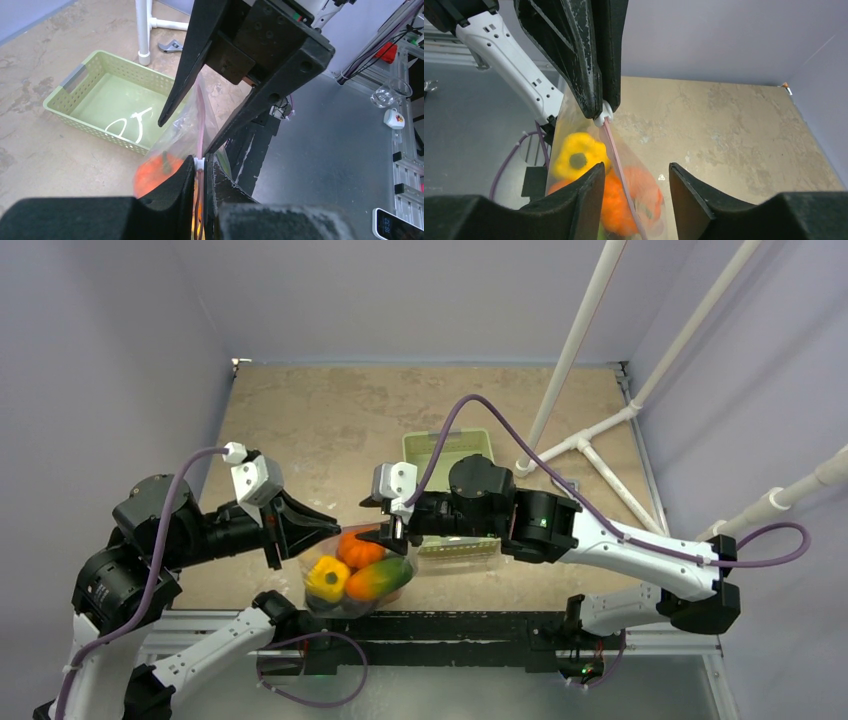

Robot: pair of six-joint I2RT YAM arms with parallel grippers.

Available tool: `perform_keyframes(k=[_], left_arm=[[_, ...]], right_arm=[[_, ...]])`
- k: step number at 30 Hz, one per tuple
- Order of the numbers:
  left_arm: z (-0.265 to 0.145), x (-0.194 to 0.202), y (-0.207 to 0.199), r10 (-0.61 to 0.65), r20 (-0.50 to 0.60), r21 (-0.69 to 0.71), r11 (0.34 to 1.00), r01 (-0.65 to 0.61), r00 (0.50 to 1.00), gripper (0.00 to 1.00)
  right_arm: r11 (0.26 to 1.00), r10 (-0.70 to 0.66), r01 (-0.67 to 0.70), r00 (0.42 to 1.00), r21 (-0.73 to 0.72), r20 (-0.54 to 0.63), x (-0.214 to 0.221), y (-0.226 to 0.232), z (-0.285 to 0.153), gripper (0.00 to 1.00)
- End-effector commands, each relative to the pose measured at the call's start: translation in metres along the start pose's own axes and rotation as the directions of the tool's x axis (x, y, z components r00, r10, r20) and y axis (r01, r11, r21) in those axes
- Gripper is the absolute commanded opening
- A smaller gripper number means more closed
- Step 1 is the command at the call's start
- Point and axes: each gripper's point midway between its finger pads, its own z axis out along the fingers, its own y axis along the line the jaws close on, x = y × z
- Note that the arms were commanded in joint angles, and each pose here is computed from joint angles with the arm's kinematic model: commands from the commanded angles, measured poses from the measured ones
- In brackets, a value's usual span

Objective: Place the food in the zip-top bag and seal the zipper
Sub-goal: Zip the zipper food storage bag.

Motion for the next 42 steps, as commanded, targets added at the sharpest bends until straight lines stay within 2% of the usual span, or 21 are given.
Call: perform_keyframes(k=[1,8,14,21,31,38,42], left_arm=[[0.005,-0.023,-0.005,0.065,0.084,0.044,0.997,-0.069,0.994,0.0],[0.009,-0.02,-0.004,0.064,0.072,0.049,0.997,-0.068,0.995,0.0],[0.01,-0.014,0.003,0.062,0.05,0.019,0.998,-0.063,0.997,0.0],[0.002,-0.011,0.012,0.07,0.036,-0.055,0.996,-0.068,0.997,0.0],[-0.013,-0.011,0.017,0.08,0.054,-0.128,0.989,-0.072,0.995,0.0],[-0.023,-0.014,0.02,0.085,0.082,-0.174,0.982,-0.07,0.993,0.0],[-0.03,-0.019,0.034,0.086,0.096,-0.268,0.962,-0.057,0.992,0.0]], right_arm=[[0.999,-0.013,0.014,1.0,-0.039,0.029,-0.004,-0.001,0.002,0.49],[0.999,-0.019,0.019,1.0,-0.036,0.015,0.002,-0.008,0.004,0.0],[0.998,-0.002,0.0,0.999,0.055,0.033,-0.003,-0.029,-0.003,0.0],[0.98,0.061,-0.06,0.998,0.192,0.001,0.005,-0.059,-0.009,0.0],[0.941,0.121,-0.117,0.993,0.319,0.006,0.007,-0.086,-0.02,0.0],[0.934,0.128,-0.13,0.991,0.333,0.03,0.0,-0.091,-0.02,0.0],[0.936,0.126,-0.131,0.991,0.326,0.039,-0.003,-0.091,-0.016,0.0]])
